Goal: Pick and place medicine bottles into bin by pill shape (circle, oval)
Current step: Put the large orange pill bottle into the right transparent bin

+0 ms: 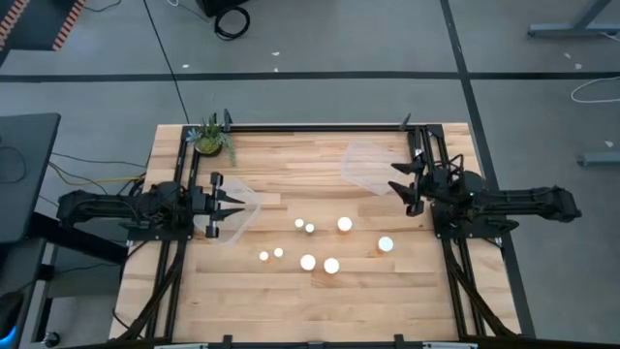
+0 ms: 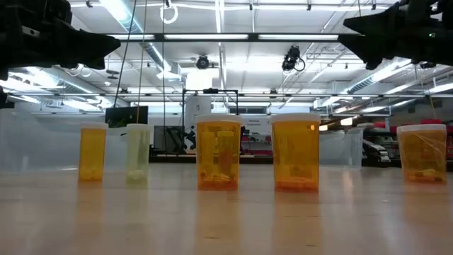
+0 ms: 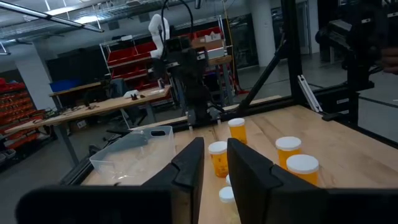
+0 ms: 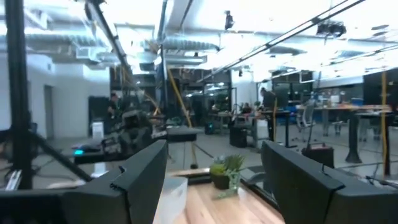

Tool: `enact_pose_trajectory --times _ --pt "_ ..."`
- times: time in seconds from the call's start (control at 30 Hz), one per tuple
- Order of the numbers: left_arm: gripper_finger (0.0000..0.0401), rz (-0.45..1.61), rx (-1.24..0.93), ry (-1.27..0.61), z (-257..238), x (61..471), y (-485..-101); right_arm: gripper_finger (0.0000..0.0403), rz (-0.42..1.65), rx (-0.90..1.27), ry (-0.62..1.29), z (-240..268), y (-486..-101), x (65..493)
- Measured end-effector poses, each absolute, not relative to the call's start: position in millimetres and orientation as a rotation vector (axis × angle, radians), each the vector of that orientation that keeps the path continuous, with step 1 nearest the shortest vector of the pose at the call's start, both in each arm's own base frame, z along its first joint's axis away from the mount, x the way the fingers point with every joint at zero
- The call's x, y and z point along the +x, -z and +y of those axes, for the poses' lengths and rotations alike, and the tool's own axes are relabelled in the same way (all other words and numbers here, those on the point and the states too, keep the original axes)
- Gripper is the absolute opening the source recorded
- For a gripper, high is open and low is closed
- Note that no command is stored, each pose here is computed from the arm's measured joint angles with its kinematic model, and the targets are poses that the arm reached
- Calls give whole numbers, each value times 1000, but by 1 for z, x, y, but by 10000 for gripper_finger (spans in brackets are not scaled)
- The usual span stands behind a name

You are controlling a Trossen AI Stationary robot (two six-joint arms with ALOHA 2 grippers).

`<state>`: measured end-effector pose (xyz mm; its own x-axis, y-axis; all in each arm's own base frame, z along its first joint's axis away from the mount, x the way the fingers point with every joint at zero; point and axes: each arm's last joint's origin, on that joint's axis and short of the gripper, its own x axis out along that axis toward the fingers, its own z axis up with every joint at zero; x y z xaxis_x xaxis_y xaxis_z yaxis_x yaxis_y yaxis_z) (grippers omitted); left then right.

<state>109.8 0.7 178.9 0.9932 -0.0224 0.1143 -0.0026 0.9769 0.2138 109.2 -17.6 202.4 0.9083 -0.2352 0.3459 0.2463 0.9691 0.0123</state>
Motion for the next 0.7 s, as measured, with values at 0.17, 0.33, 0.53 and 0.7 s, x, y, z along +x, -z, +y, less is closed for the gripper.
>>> enact_pose_trajectory --times 0.17,0.33,0.53,0.7 --pt "83 -116 215 10 1 110 -179 269 -314 -57 290 -23 -208 115" --pt "86 -116 215 10 1 110 -179 269 -272 -59 290 -26 -218 125" --pt "80 -116 215 10 1 110 -179 269 -161 104 271 -30 -218 144" --pt "80 -116 215 10 1 110 -179 269 11 121 281 -33 -217 165"
